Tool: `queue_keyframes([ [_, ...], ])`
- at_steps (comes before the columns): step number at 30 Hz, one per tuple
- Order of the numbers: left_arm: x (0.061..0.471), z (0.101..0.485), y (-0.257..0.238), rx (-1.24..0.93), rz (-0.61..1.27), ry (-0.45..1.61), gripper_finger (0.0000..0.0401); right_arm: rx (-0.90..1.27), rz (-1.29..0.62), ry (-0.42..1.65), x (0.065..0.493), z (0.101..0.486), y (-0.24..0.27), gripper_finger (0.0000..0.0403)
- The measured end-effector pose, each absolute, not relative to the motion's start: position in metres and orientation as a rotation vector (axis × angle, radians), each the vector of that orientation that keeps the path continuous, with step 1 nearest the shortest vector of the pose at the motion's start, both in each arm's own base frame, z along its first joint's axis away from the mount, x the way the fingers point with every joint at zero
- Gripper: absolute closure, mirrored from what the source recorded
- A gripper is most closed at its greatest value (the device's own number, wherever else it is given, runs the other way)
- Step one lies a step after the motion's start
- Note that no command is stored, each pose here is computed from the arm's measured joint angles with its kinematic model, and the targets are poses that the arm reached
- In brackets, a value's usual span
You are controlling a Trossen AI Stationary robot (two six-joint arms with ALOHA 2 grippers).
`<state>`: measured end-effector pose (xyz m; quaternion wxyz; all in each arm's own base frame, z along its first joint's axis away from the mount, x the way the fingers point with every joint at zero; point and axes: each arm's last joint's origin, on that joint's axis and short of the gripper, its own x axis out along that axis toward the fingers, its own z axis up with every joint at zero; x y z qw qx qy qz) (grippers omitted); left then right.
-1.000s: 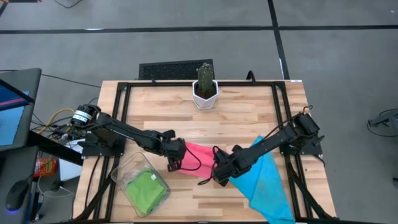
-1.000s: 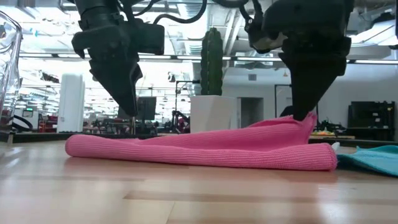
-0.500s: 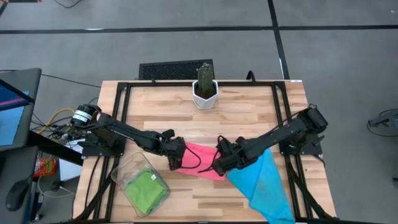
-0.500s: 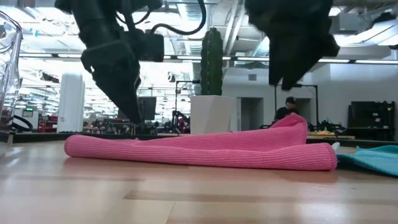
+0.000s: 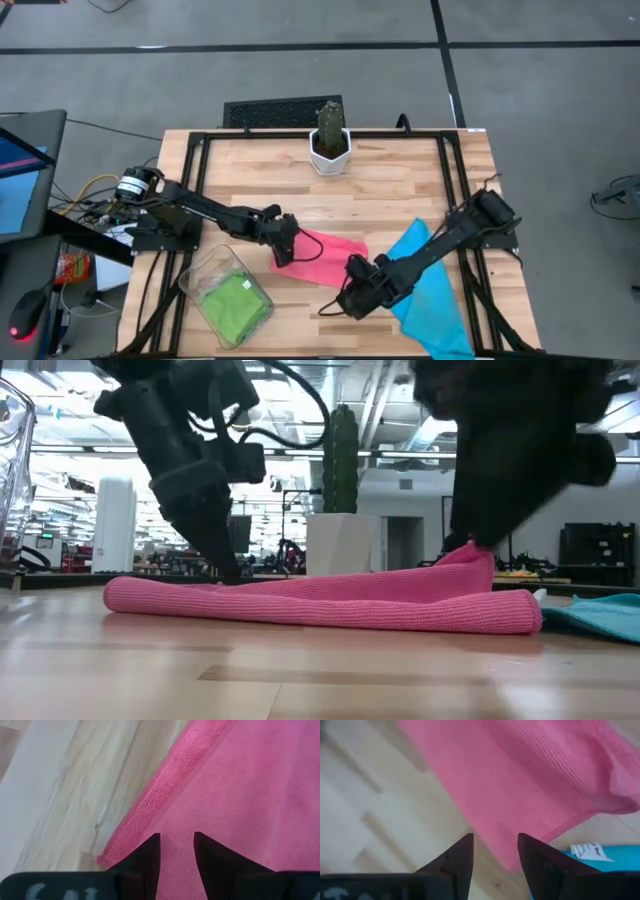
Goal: Fold microfiber towels
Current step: Fold the pink microfiber cloth
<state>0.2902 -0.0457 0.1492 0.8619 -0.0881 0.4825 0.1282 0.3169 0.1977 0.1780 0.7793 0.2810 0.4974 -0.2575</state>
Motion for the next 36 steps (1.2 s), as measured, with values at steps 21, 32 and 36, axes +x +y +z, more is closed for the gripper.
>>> queue_keyframes([
  [21, 0.265, 0.130, -0.020, -0.272, 0.445, 1.093, 0.0292, 0.606, -0.601, 1.225, 0.319, 0.135, 0.207, 0.0239],
  [32, 0.276, 0.198, -0.038, -0.406, 0.236, 0.813, 0.0292, 0.578, -0.566, 1.038, 0.312, 0.188, 0.196, 0.0242],
  [36, 0.280, 0.193, -0.053, -0.411, 0.192, 0.789, 0.0292, 0.510, -0.653, 0.992, 0.302, 0.206, 0.180, 0.0245],
])
